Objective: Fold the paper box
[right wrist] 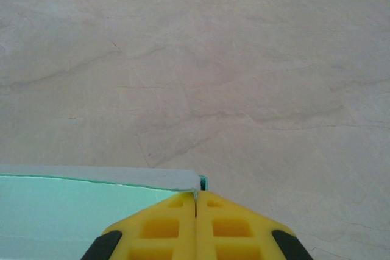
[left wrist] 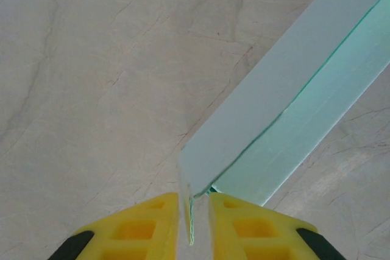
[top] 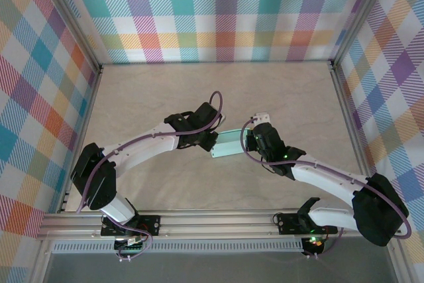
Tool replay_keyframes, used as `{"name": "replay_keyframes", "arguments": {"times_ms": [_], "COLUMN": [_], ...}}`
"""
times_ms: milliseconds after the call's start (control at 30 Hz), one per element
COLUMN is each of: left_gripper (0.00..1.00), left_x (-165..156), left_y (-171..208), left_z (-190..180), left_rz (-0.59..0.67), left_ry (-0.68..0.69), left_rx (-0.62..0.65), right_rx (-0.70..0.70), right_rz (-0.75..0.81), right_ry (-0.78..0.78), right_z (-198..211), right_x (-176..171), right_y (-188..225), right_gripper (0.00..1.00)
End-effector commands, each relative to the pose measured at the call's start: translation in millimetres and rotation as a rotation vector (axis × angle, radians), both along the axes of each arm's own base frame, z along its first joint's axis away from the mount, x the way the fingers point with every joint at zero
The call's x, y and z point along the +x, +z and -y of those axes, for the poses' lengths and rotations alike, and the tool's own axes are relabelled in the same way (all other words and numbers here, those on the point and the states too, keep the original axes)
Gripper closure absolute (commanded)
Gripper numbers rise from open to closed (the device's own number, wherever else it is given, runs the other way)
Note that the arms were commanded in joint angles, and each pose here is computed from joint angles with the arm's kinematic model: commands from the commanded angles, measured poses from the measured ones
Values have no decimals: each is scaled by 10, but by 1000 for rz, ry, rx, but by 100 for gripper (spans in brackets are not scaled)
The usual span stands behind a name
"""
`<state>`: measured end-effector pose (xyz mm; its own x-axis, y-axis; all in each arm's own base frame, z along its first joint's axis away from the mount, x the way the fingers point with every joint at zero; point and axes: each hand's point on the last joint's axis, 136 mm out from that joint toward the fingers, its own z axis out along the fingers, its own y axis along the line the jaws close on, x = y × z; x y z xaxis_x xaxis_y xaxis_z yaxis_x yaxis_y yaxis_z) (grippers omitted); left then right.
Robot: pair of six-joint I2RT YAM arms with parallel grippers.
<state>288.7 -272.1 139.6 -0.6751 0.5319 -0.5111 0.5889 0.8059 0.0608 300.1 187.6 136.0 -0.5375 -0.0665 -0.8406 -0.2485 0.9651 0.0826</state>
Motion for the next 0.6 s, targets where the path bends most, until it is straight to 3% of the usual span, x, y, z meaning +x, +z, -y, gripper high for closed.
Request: {"name": "replay_keyframes", "arguments": {"times_ms": [0, 233, 567], "left_gripper": [82, 96, 100], "left_x": [44, 37, 51], "left_y": [213, 213, 256], "left_z": [12, 11, 69], "left_rz": [33, 25, -14], "left_ry": [11, 16, 79], "left_rx": [-43, -43, -90], "right_rx": [-12, -13, -11], "right_rz": [-48, -52, -50], "right_ry": [18, 20, 22], "right_z": [-39, -45, -48], "right_x": [-46, -46, -53], "right_y": [-92, -103, -94], "right_gripper": [100, 100, 100]}}
